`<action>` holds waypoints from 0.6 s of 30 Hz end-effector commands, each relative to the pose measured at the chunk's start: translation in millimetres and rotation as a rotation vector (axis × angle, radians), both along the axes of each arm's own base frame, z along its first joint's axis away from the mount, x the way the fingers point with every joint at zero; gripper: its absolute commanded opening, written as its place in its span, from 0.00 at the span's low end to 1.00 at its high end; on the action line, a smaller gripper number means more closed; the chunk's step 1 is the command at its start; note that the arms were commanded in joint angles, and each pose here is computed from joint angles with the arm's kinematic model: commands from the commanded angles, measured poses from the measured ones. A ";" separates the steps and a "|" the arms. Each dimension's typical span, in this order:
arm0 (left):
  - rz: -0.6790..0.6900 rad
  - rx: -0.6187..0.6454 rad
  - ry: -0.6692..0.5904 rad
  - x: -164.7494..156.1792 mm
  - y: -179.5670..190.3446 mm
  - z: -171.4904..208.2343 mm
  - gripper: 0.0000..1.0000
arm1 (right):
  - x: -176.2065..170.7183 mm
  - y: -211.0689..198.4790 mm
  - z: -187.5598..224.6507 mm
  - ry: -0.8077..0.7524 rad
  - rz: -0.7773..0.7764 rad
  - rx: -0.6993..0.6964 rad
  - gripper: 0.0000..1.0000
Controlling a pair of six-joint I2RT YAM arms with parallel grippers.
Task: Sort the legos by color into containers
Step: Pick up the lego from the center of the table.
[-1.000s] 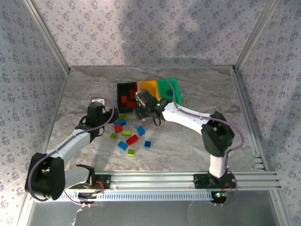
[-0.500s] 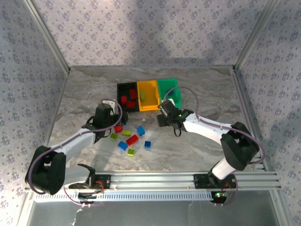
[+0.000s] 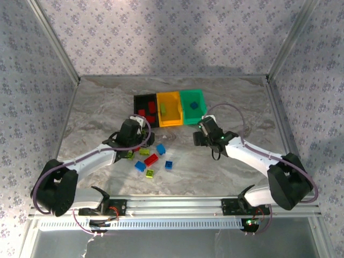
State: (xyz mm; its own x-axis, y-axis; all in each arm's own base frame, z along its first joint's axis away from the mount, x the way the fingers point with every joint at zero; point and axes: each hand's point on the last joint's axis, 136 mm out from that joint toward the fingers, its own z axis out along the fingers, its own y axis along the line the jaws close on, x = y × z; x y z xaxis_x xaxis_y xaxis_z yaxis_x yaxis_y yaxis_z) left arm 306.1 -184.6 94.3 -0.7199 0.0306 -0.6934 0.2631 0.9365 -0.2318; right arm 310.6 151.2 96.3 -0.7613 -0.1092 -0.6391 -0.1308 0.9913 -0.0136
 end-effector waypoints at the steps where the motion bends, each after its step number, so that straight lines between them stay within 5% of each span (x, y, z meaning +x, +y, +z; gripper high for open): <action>1: 0.010 0.031 0.071 -13.5 2.8 -0.4 0.68 | 1.5 -5.6 2.1 -0.012 0.017 0.035 0.84; 9: 0.027 0.047 0.194 -53.7 6.9 -9.8 0.67 | 5.6 -9.1 -21.6 0.015 0.012 0.049 0.84; 18: 0.062 0.083 0.262 -61.0 10.1 -21.5 0.63 | 9.6 -9.7 -22.2 -0.003 -0.005 0.051 0.83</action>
